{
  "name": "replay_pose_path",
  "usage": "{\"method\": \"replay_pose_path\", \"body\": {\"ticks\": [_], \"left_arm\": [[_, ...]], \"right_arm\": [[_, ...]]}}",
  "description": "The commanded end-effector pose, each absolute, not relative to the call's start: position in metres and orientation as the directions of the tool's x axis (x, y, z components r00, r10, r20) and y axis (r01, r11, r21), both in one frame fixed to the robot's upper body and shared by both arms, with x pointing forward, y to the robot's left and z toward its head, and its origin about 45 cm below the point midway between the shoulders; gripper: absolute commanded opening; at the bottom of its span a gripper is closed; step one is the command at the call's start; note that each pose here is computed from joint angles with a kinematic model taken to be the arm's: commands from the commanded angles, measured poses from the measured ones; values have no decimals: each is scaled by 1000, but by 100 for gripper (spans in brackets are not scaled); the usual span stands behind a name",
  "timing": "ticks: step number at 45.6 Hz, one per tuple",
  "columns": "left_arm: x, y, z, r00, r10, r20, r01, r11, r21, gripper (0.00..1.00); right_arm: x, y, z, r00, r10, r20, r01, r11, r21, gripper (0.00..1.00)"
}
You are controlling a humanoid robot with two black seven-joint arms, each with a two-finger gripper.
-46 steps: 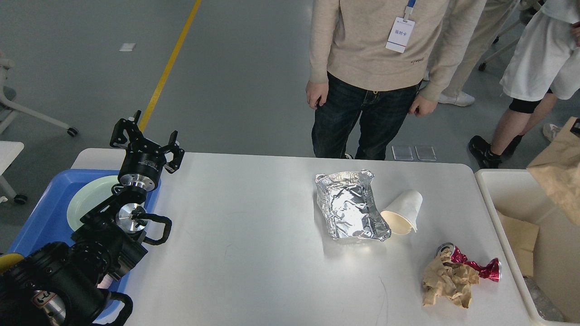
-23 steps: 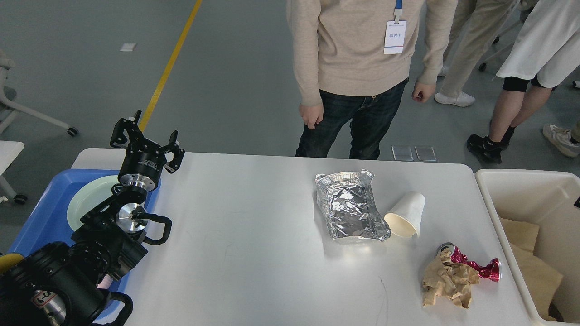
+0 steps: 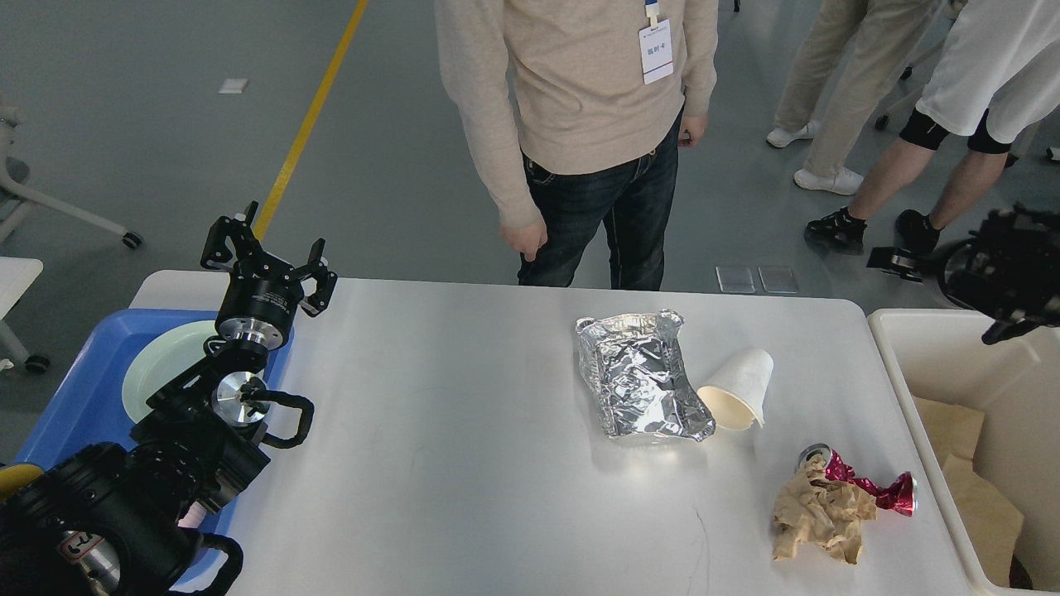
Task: Tidy desktop
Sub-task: 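Lower the right gripper to the white paper cup and grasp it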
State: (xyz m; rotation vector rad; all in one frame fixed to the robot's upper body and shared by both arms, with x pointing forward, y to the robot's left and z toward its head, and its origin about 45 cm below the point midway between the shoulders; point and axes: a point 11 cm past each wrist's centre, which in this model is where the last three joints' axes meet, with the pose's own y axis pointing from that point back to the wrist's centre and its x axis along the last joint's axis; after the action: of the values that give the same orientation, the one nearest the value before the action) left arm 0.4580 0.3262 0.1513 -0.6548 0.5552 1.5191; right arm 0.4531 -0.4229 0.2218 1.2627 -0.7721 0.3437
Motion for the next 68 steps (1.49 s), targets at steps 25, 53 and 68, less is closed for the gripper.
{"method": "replay_pose_path", "body": {"ticks": [25,53,68], "left_arm": [[458,326,151,-8,717,-697,-997,-55,-45,96],[458,326,151,-9,716,-698,-997,-56,-45,96],[458,326,151,-9,716,-698,-997,-56,-45,96]], "right_arm": [[413,-300,294,975,-65,215,-213,31,977,100],[413,-311,104,856,-339,391,-414,5,910,100],[416,-308,80,816,-325,478,-487,57,871,100]]}}
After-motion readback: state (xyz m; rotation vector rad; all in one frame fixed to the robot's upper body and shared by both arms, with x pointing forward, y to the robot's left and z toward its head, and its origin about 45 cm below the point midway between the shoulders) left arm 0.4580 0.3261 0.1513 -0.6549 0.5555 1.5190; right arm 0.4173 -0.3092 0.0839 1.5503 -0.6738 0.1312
